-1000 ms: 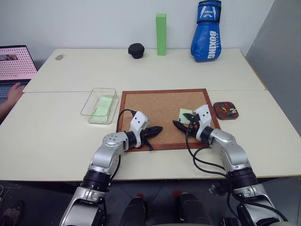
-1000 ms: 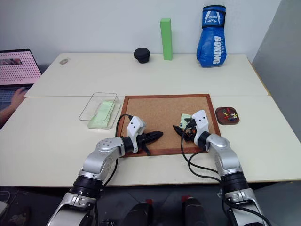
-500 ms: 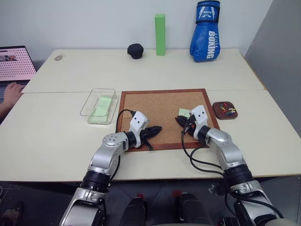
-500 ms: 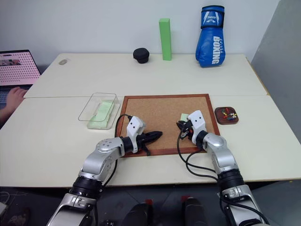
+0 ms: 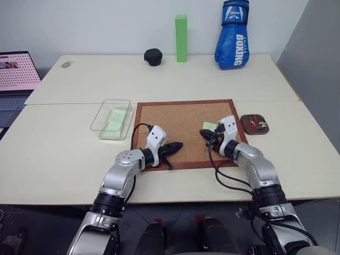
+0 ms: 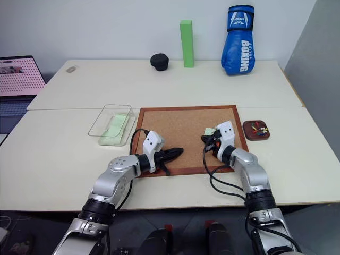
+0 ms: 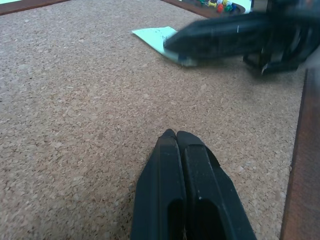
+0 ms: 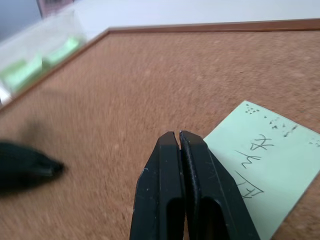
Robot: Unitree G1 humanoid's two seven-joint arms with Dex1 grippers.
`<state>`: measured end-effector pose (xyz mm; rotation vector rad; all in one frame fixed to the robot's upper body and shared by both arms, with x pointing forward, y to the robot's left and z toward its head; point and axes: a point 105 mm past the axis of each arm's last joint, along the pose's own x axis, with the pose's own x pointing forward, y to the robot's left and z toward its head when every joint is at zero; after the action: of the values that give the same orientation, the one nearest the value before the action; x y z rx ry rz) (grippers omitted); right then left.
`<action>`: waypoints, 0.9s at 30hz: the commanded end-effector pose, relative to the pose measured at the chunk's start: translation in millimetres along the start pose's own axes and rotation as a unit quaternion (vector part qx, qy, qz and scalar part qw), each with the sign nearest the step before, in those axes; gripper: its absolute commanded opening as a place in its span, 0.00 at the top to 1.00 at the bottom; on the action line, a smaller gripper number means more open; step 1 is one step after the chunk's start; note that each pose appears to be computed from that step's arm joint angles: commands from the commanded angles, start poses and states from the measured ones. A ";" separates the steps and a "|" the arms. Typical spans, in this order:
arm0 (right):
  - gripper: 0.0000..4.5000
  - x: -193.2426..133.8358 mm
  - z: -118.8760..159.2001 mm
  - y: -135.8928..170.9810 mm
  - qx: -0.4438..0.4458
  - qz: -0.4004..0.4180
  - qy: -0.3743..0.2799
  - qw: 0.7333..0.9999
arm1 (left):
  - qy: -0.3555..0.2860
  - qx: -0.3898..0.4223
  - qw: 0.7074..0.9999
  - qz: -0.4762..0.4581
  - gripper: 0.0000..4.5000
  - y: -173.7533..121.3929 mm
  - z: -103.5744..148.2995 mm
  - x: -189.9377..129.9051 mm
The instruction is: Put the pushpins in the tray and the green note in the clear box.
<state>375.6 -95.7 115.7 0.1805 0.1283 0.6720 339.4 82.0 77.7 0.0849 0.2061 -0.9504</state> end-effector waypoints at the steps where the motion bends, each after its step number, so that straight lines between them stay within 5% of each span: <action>1: 0.99 -5.3 43.4 4.2 0.020 0.007 -0.056 0.998 | 0.014 -0.012 1.000 0.002 1.00 -1.1 -9.6 -1.5; 13: 0.99 -8.9 55.3 12.1 0.039 0.016 -0.060 0.997 | 0.006 -0.017 1.000 0.002 1.00 1.4 -4.1 2.3; 17: 0.99 -10.4 56.3 16.0 0.041 0.021 -0.059 0.997 | -0.018 -0.027 0.999 0.000 1.00 3.3 11.6 4.3; 20: 0.99 -13.0 59.0 22.1 0.049 0.032 -0.056 0.997 | -0.060 0.058 0.996 -0.026 1.00 0.3 47.8 6.0; 27: 1.00 -17.4 57.4 26.3 0.048 0.046 -0.035 0.997 | -0.085 0.201 0.971 -0.095 0.73 -3.2 86.5 5.5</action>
<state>361.4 -93.0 165.3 0.3277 0.1237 0.7229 351.7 64.0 148.4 0.2771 -0.0791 -1.1075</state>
